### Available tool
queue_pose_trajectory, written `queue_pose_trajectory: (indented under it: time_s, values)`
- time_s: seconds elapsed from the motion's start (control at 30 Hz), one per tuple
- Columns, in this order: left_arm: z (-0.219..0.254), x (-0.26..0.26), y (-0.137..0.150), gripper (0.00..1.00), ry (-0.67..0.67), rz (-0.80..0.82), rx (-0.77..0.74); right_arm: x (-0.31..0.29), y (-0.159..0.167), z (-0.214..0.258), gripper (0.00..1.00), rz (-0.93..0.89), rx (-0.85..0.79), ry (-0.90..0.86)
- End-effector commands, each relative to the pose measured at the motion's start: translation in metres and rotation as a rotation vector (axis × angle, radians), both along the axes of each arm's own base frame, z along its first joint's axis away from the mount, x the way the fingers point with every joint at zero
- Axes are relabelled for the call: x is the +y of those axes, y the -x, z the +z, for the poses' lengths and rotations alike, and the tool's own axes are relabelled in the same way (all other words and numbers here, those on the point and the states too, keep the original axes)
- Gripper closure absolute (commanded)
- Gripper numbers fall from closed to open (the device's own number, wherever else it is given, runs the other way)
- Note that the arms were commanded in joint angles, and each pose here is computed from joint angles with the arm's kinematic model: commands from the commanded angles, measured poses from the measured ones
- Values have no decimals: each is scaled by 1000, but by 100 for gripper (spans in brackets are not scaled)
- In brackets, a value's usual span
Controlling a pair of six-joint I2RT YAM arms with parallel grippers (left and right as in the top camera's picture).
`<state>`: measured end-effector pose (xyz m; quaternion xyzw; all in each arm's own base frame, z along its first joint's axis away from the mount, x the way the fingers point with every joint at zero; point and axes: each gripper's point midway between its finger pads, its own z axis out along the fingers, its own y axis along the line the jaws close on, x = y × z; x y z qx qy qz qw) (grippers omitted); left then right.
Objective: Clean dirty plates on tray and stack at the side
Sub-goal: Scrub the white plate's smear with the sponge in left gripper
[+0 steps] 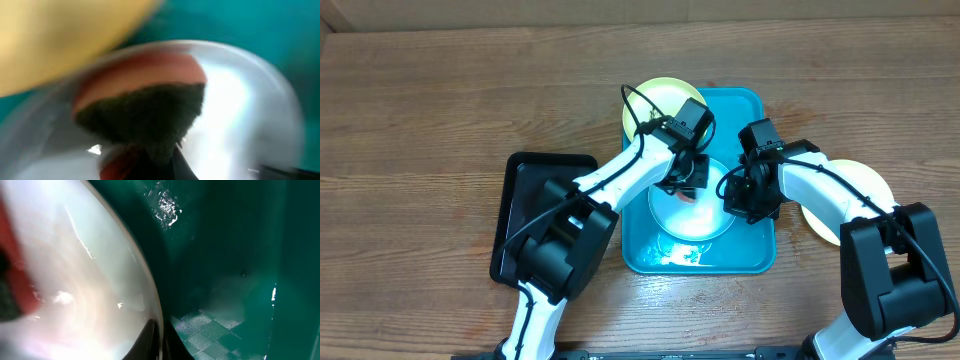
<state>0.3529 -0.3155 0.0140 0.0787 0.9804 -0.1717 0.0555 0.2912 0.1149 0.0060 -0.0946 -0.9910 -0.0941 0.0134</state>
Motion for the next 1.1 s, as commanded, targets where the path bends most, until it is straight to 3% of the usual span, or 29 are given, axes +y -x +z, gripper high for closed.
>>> queue_pose_trajectory:
  time_s: [0.0,0.3,0.5,0.83,0.93,1.07]
  values:
    - [-11,-39,46,95,167,-125,171,-6,4,-10,96,19,16,47]
    - [-21,-35,54,96,117,-105,199,-7,6,-10,96,19,23,49]
    - [-40,51,49,96,-276,153,214,-7,6,-10,96,19,23,48]
    - [-11,130,31,96,-655,196,70,-7,5,-10,96,20,19,47]
    - [-11,129,27,96,-652,196,55,-7,5,-10,96,20,19,47]
    - [-21,91,26,96,-456,171,99,-6,5,-10,96,19,16,47]
